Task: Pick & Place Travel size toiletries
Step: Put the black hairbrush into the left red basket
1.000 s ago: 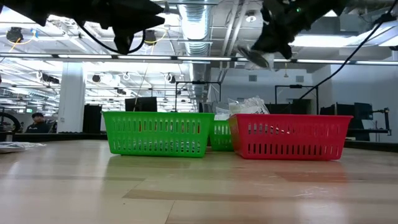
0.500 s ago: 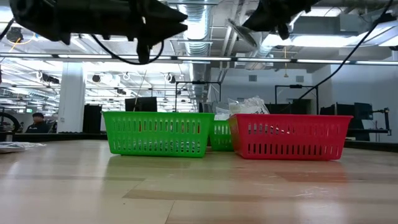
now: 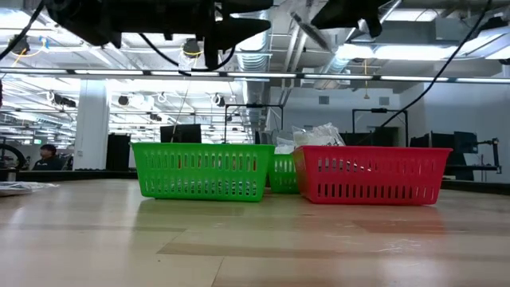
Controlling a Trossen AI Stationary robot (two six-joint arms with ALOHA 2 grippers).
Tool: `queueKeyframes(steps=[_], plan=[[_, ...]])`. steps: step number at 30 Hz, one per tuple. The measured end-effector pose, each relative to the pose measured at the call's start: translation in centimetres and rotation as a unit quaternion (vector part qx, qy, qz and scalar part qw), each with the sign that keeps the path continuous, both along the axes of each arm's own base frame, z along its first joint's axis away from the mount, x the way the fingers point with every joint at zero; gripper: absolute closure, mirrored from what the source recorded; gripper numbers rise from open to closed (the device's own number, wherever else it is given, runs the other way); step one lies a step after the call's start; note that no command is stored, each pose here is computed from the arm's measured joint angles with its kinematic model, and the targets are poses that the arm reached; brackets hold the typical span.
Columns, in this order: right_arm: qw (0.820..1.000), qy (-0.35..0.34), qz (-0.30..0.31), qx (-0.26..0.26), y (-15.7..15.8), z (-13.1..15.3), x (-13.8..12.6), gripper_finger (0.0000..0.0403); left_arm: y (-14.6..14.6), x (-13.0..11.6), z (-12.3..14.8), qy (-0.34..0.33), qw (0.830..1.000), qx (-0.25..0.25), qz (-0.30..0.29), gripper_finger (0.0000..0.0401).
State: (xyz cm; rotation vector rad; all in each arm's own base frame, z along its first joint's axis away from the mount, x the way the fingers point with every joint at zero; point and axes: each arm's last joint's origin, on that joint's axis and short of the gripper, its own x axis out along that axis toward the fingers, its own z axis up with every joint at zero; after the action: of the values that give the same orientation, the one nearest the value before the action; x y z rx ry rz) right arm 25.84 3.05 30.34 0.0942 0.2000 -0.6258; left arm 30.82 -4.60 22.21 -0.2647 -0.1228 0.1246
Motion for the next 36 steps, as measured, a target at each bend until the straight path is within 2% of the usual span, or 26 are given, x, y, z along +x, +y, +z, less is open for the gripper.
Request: queueKeyframes(steps=[5,12,25,30,36], plan=[[0.999,-0.012,-0.02,-0.024,1.3,-1.0,1.6,0.0403,0.1,0.4,0.0,0.005,1.0,0.013,0.018,0.022],[0.997,-0.041,-0.039,-0.06,2.6,-1.3,3.7,0.0403,0.3,0.5,-0.2,0.007,1.0,0.011,0.026,0.0217],[0.99,0.026,-0.056,-0.13,5.1,-1.7,9.3,0.0403,0.3,0.5,-0.2,0.007,1.0,0.011,0.025,0.0219],[0.986,0.041,-0.061,-0.151,6.7,-1.0,9.2,0.0403,0.3,0.5,-0.2,0.007,1.0,0.011,0.026,0.0221],[0.985,0.037,-0.071,-0.155,8.1,0.3,7.5,0.0403,0.4,0.5,-0.2,0.01,0.999,0.011,0.029,0.0222]])
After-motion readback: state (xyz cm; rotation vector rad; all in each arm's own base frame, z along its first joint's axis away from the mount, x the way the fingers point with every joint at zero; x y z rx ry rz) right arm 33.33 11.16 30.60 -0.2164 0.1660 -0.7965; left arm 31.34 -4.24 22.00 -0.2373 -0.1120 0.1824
